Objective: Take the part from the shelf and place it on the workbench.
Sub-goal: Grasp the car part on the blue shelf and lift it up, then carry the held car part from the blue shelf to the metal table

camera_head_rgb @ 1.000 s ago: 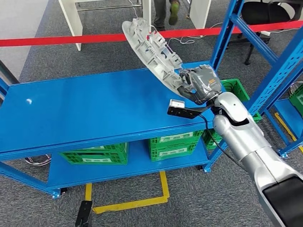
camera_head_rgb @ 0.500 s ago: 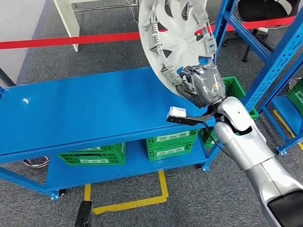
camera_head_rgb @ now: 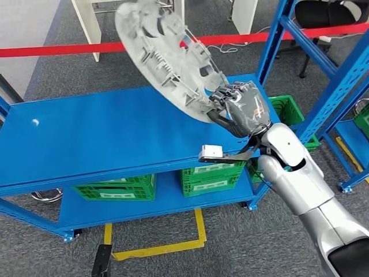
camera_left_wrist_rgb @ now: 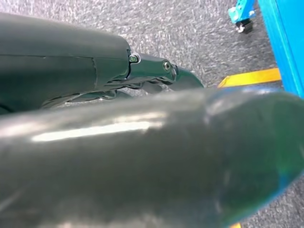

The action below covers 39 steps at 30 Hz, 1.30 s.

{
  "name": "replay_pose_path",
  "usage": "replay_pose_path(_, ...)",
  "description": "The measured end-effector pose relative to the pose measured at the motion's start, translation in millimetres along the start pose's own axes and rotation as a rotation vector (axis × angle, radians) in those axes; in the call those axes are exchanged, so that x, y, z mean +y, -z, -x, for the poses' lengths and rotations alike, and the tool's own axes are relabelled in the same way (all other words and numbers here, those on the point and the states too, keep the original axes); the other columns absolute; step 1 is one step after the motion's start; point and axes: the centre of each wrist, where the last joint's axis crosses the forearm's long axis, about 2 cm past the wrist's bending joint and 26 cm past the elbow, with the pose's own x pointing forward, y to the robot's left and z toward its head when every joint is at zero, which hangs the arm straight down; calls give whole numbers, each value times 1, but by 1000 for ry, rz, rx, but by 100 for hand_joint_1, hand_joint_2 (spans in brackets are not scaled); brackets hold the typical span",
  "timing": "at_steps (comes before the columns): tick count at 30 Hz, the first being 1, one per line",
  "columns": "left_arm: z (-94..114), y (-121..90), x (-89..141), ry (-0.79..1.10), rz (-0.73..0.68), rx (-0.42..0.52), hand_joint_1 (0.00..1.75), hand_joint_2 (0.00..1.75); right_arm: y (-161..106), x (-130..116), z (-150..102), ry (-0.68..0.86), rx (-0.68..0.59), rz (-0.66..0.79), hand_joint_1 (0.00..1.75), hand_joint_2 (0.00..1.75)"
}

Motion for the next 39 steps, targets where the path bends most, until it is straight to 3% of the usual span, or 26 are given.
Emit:
replay_pose_path(10, 0, 0, 1, 1, -2, -3, 0, 0, -1, -3, -2, -132, -34, 34, 175, 175)
replay_pose_path(39, 0, 1, 2, -2, 6, -4, 0, 0, -14, -7, 14, -229, -55, 12, 175, 175)
